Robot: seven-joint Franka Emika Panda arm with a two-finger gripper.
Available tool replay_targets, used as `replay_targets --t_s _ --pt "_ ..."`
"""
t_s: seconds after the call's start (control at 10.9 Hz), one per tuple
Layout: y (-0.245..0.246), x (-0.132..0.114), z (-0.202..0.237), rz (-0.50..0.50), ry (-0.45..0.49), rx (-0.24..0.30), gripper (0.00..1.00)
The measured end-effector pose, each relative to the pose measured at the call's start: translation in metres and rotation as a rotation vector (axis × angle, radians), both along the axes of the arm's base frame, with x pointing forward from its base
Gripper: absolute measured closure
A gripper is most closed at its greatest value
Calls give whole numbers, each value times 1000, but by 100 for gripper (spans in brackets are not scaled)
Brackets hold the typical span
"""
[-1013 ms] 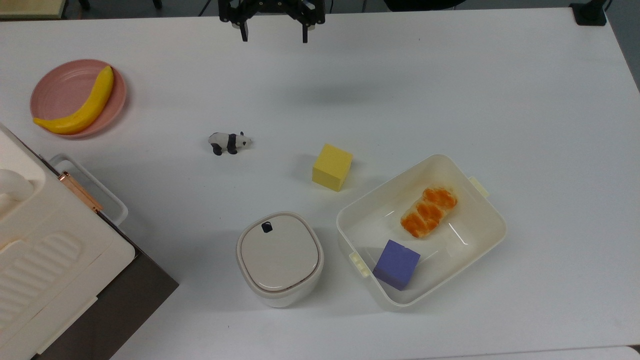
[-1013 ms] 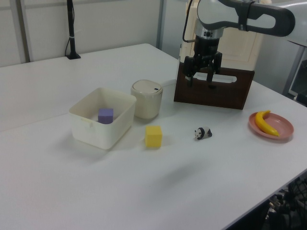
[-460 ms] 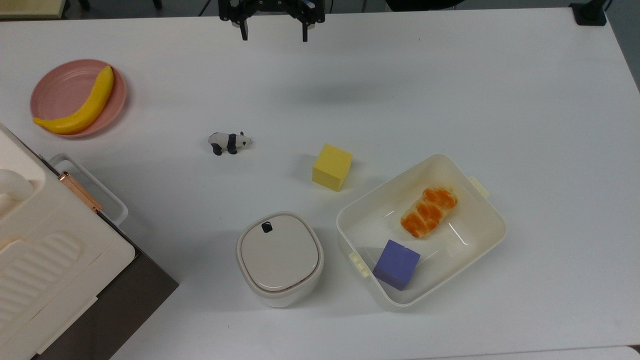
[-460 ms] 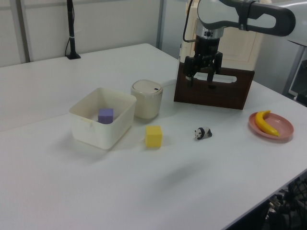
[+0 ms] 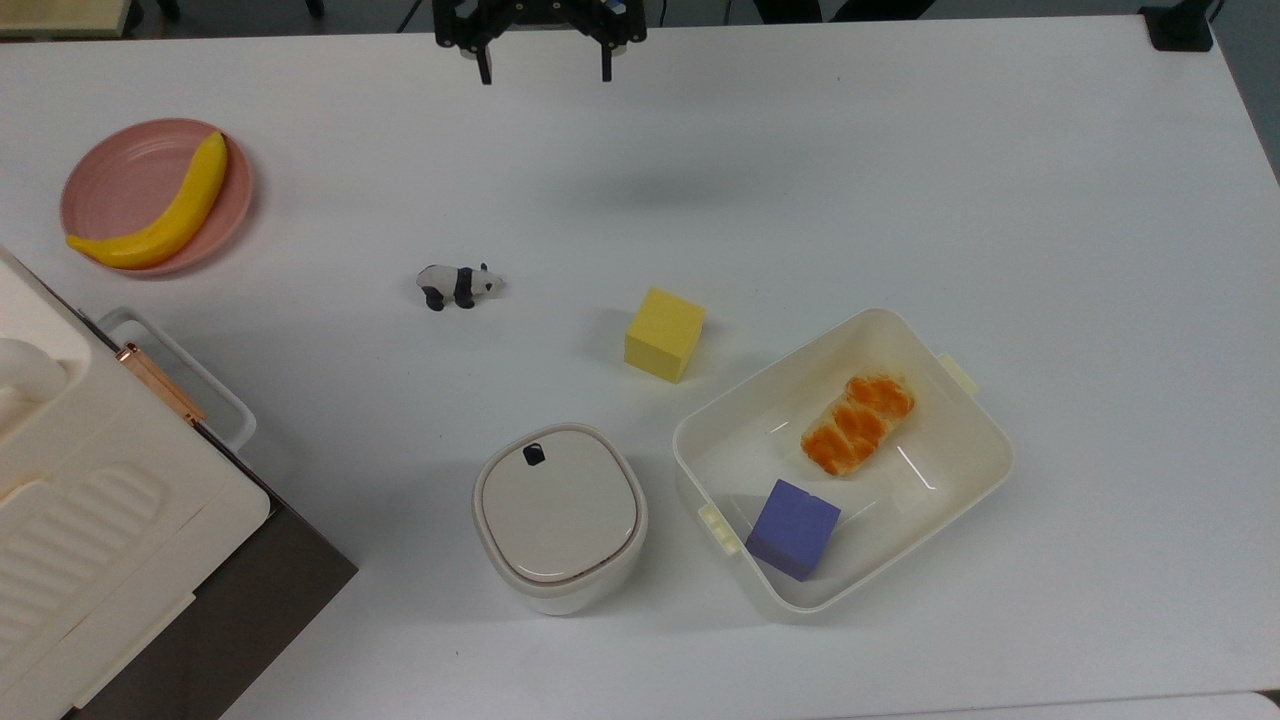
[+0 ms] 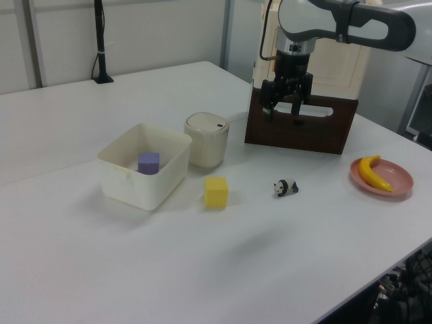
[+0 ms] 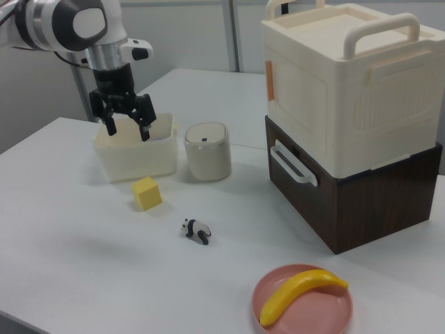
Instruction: Slide the drawer open
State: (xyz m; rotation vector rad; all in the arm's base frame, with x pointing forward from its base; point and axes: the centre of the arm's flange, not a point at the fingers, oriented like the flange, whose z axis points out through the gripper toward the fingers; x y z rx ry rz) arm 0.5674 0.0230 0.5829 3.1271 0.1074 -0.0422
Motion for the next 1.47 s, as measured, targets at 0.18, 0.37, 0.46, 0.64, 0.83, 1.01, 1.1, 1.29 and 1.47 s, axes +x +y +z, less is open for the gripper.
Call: replay_targets --t_s 0.18,0.37,0.46,0.64,0.83,1.01,1.1,1.29,1.47 --pt "-22 1 -1 92 3 4 0" --pt "-44 3 -6 216 14 10 0" --pt "-53 4 -11 272 22 14 0" --pt "-79 14 -19 350 -1 11 0" --pt "-114 33 -40 428 -43 -22 0" --pt "-138 57 -70 494 -79 -105 0" --pt "-146 68 -84 515 -100 -158 0" --pt "-167 84 -98 575 -155 -253 0" --pt "-191 92 -97 640 -229 -312 0"
